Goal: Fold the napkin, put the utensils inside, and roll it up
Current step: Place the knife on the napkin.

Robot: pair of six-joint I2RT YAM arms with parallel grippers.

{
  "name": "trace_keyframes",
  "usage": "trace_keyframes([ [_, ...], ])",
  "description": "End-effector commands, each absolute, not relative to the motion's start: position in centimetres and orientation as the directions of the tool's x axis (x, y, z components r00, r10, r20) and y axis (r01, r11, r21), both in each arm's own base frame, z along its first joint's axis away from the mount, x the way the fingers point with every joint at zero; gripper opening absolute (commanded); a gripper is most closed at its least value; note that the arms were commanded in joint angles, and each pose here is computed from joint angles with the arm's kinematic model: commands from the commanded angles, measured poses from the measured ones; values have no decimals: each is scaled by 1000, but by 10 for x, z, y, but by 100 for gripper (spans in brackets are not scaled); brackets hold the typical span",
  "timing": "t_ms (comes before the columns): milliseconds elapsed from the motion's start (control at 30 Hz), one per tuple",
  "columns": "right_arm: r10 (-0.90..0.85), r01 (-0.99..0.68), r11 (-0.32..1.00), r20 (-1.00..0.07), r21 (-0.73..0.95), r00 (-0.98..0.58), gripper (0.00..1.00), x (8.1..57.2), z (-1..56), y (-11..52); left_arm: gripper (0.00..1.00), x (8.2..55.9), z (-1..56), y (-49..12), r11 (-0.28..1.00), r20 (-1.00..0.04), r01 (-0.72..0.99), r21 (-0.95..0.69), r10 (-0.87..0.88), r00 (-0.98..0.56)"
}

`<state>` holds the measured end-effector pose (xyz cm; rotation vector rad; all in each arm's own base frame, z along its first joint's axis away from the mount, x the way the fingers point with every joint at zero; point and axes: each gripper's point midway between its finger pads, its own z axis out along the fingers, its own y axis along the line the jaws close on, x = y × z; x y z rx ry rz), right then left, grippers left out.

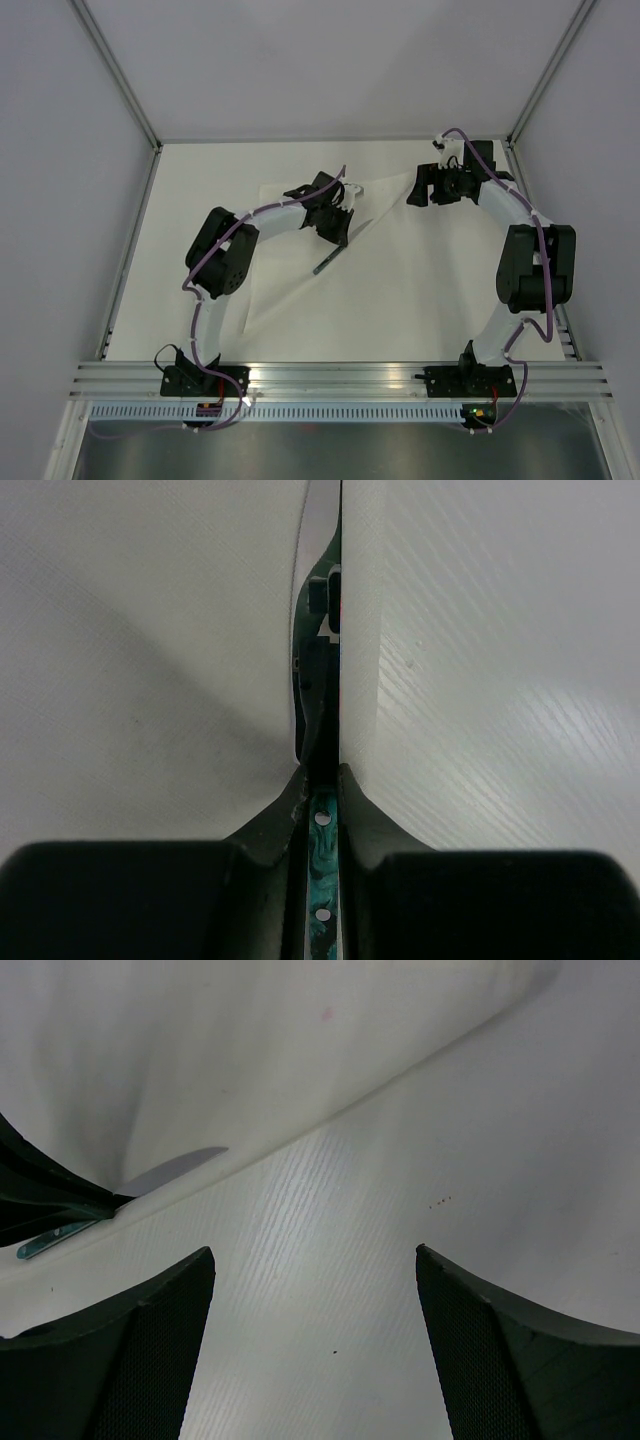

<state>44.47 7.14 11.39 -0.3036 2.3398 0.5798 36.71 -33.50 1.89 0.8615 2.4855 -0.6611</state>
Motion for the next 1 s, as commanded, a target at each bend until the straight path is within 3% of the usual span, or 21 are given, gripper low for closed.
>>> trace_keyframes([
  [0, -46, -398, 861, -730, 317, -682, 86, 446, 139, 73, 2, 325, -9, -319, 720, -381, 609, -332, 488, -785],
  [200, -45, -397, 862, -732, 315, -679, 87, 447, 140, 72, 3, 323, -5, -319, 721, -387, 610, -330, 485, -784],
  [333, -45, -399, 861, -737, 313, -675, 87, 450, 143, 72, 20, 329, 8, -323, 718, -424, 616, -325, 472, -773],
  [467, -47, -404, 860, -740, 312, -671, 87, 452, 147, 72, 27, 340, 34, -335, 700, -482, 629, -339, 444, -755],
  [567, -50, -409, 858, -743, 310, -667, 87, 452, 151, 72, 40, 346, 54, -341, 684, -527, 644, -342, 428, -735],
  [767, -65, -429, 855, -763, 290, -643, 88, 453, 165, 73, 56, 357, 102, -353, 652, -621, 676, -344, 382, -684],
  [967, -64, -451, 844, -779, 291, -624, 88, 451, 178, 77, 62, 376, 193, -352, 658, -764, 692, -297, 272, -586],
])
